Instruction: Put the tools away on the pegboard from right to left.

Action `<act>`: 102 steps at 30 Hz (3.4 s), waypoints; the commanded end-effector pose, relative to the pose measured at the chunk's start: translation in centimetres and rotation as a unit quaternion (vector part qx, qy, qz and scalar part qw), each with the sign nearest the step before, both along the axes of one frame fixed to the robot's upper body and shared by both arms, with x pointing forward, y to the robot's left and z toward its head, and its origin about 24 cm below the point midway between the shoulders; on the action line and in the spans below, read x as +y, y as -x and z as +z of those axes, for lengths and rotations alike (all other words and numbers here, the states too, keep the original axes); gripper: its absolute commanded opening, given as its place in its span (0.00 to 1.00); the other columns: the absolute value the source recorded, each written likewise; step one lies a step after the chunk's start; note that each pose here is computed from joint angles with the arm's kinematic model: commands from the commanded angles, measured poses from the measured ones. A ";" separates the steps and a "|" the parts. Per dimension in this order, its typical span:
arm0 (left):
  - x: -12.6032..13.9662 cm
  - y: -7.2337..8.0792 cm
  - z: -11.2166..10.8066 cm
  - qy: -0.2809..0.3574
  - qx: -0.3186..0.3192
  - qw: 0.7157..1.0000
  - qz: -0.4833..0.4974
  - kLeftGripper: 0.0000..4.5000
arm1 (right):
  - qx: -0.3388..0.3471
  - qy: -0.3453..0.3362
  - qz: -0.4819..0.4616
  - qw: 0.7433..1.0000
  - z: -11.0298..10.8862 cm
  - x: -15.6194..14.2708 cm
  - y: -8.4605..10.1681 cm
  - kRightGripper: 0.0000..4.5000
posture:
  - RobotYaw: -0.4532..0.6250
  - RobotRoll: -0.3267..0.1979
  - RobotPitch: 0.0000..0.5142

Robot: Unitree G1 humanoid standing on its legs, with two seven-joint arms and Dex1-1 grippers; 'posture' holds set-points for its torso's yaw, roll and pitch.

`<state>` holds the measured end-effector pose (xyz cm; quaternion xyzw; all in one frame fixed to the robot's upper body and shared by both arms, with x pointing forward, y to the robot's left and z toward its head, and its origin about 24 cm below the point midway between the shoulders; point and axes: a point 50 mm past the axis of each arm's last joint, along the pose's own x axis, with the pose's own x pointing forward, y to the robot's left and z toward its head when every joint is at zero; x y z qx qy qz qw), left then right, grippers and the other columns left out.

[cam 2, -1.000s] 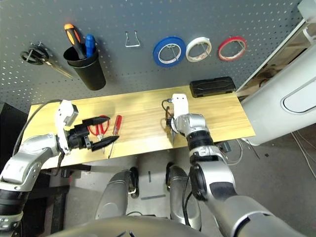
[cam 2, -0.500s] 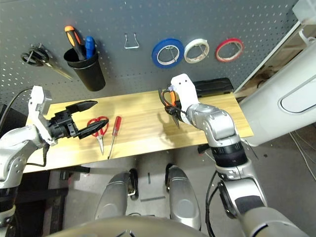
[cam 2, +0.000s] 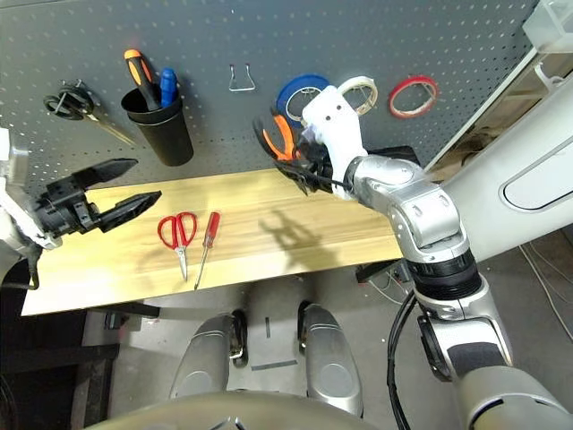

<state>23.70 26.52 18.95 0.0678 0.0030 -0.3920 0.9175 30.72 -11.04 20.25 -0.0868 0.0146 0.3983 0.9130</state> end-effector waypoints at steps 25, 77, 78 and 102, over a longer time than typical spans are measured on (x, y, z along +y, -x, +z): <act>-0.7 -0.2 0.9 0.037 0.006 0.999 0.009 1.00 | -0.270 -0.090 -0.033 0.958 6.5 5.4 -4.7 0.45 | 0.45 0.62 0.22; -1.6 -0.1 1.1 0.032 -0.002 0.999 0.005 1.00 | -0.311 -0.057 -0.071 0.946 4.2 9.6 -7.4 0.45 | 0.47 0.62 0.20; -1.6 -0.1 1.2 0.032 -0.002 0.999 0.004 1.00 | -0.308 -0.057 -0.073 0.947 4.0 9.6 -7.5 0.45 | 0.47 0.62 0.20; -2.5 -0.2 0.6 0.041 0.006 0.999 -0.005 1.00 | -0.257 -0.093 -0.078 0.959 1.9 7.1 -7.4 1.00 | 0.47 0.62 0.23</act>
